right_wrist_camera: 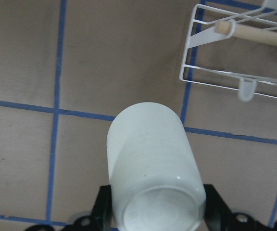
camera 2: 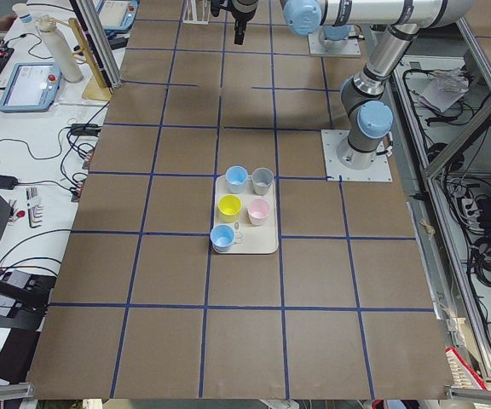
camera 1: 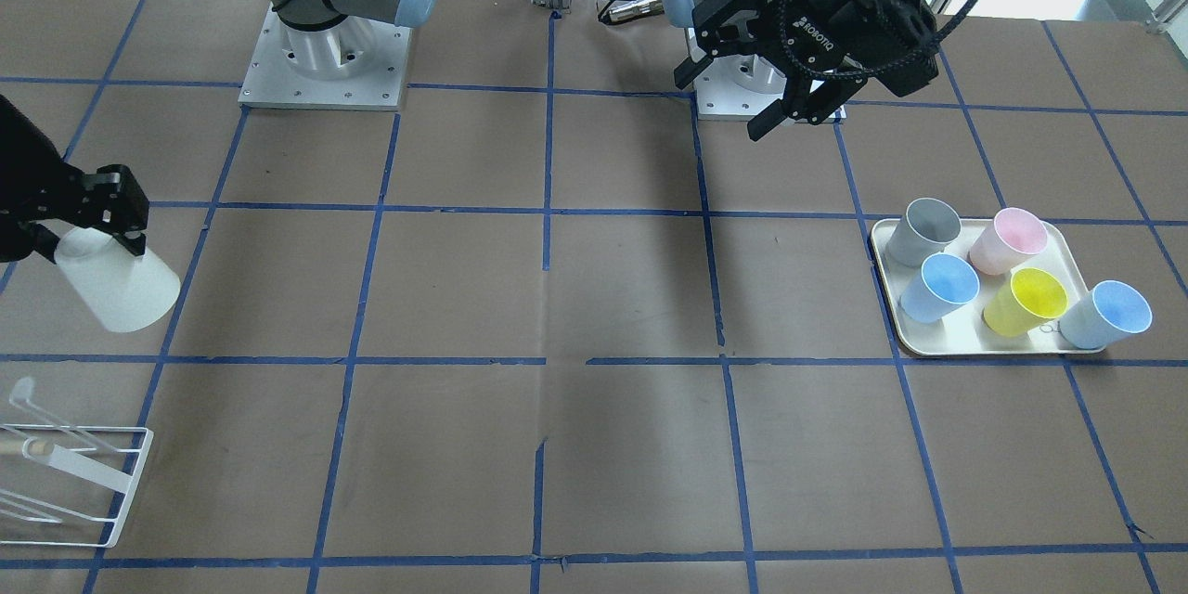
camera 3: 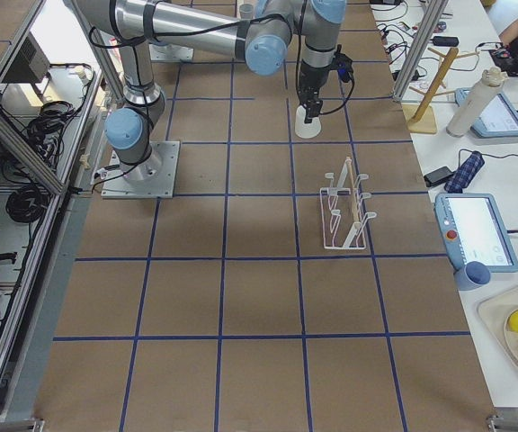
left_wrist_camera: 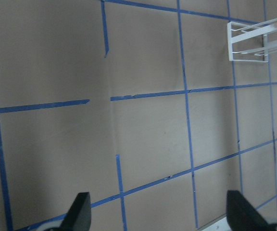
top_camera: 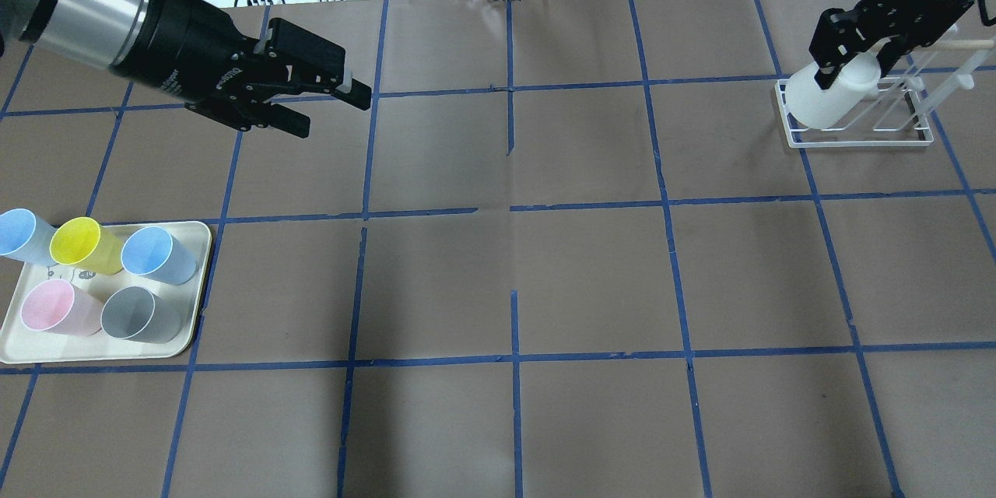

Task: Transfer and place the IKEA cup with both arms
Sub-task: 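Lift the white cup off the peg with the right gripper while the left rises, then carry the white cup toward the left gripper with the right gripper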

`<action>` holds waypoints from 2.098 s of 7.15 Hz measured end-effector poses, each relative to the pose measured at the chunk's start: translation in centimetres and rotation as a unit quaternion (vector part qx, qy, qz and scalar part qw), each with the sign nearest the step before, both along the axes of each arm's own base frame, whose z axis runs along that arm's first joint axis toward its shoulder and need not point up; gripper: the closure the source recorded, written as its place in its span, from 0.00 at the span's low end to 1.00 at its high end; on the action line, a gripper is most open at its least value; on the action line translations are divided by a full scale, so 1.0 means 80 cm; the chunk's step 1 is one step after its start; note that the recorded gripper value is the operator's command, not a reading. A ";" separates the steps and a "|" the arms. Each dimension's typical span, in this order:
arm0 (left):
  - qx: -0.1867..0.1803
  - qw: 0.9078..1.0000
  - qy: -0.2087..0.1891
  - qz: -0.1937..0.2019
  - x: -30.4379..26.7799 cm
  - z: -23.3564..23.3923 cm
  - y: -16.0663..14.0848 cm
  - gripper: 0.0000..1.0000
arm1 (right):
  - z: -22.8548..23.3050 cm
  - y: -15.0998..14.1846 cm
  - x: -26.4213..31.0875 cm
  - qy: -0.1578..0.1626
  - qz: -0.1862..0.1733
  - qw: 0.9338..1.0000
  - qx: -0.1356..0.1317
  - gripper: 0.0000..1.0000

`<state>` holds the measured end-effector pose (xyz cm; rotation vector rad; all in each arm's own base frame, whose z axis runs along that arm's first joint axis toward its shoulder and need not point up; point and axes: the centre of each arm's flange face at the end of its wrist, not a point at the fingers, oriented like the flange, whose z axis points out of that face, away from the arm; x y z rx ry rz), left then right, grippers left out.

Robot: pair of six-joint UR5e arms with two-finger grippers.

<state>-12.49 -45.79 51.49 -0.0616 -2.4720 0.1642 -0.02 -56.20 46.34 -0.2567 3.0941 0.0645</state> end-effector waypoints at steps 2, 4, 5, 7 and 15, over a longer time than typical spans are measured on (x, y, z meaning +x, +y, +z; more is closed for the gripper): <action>0.008 0.997 0.071 0.021 0.029 0.000 -0.008 0.00 | 0.002 0.022 0.043 -0.161 -0.010 0.986 0.035 0.68; 0.018 0.991 0.127 0.037 0.045 -0.003 -0.010 0.00 | -0.001 0.036 0.090 -0.360 -0.070 0.926 0.091 0.67; 0.023 0.985 0.162 0.046 0.045 -0.008 -0.010 0.00 | 0.003 0.036 0.111 -0.446 -0.109 0.882 0.108 0.68; 0.026 0.972 0.225 0.061 0.041 -0.017 -0.010 0.00 | 0.011 0.041 0.157 -0.554 -0.168 0.804 0.139 0.68; -0.073 0.951 0.295 0.049 0.031 0.050 -0.009 0.00 | 0.063 0.092 0.282 -0.659 -0.215 0.697 0.185 0.69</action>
